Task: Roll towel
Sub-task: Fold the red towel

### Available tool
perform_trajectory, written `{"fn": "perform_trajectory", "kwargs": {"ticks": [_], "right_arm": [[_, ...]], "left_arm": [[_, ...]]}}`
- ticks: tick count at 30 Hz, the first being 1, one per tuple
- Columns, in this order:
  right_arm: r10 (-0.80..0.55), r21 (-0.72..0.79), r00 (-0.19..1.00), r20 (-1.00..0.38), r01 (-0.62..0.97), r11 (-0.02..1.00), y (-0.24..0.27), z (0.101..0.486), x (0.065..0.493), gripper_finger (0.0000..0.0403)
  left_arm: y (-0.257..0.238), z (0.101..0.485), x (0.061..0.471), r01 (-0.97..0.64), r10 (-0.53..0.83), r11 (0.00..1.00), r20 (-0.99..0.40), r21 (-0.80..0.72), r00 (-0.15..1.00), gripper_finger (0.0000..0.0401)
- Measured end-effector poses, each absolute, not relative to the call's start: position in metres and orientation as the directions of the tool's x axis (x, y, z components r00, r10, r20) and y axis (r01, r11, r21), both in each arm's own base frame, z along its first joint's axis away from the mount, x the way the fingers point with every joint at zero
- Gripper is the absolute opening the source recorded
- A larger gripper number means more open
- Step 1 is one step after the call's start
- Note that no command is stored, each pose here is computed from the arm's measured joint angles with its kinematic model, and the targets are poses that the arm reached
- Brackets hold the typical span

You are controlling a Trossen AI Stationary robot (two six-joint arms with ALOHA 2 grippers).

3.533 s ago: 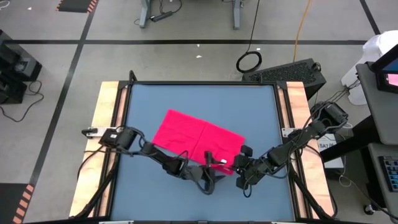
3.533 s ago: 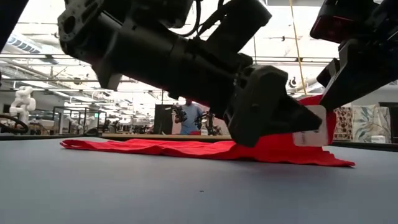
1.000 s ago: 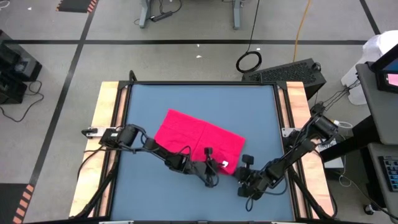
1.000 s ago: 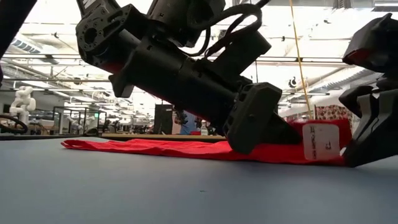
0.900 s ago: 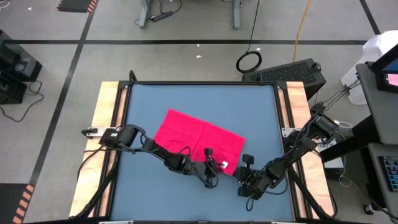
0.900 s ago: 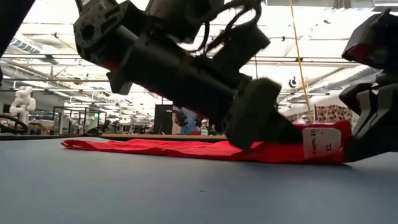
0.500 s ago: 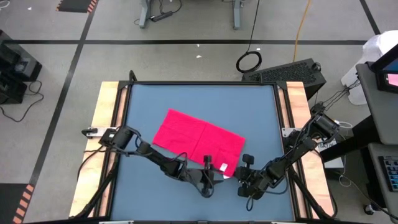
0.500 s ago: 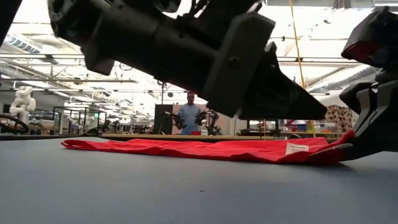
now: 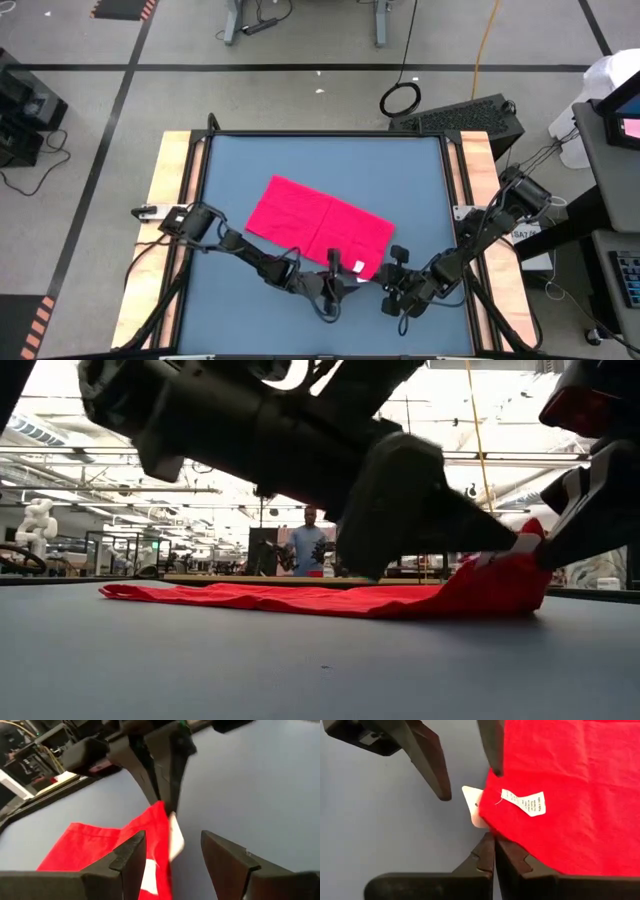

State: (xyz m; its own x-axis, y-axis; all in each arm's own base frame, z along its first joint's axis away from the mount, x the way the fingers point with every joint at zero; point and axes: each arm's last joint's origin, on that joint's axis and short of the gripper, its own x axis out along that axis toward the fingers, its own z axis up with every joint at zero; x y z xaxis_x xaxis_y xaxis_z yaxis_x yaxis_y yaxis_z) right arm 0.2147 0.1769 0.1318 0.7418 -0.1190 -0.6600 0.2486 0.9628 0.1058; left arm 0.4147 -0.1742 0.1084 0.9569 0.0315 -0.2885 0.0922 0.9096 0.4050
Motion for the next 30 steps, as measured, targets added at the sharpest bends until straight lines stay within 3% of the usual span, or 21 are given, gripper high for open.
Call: {"fn": "perform_trajectory", "kwargs": {"ticks": [23,30], "right_arm": [[-0.125,0.136,0.763,-0.634,0.268,0.954,0.175,0.137,0.218,0.0],[-0.11,0.154,0.785,-0.609,0.254,0.955,0.176,0.14,0.222,0.0]], "left_arm": [[-0.158,0.092,0.421,0.083,0.07,0.893,-0.319,0.442,0.945,0.0192],[-0.144,0.09,0.425,0.087,0.075,0.897,-0.344,0.433,0.936,0.0129]]}}
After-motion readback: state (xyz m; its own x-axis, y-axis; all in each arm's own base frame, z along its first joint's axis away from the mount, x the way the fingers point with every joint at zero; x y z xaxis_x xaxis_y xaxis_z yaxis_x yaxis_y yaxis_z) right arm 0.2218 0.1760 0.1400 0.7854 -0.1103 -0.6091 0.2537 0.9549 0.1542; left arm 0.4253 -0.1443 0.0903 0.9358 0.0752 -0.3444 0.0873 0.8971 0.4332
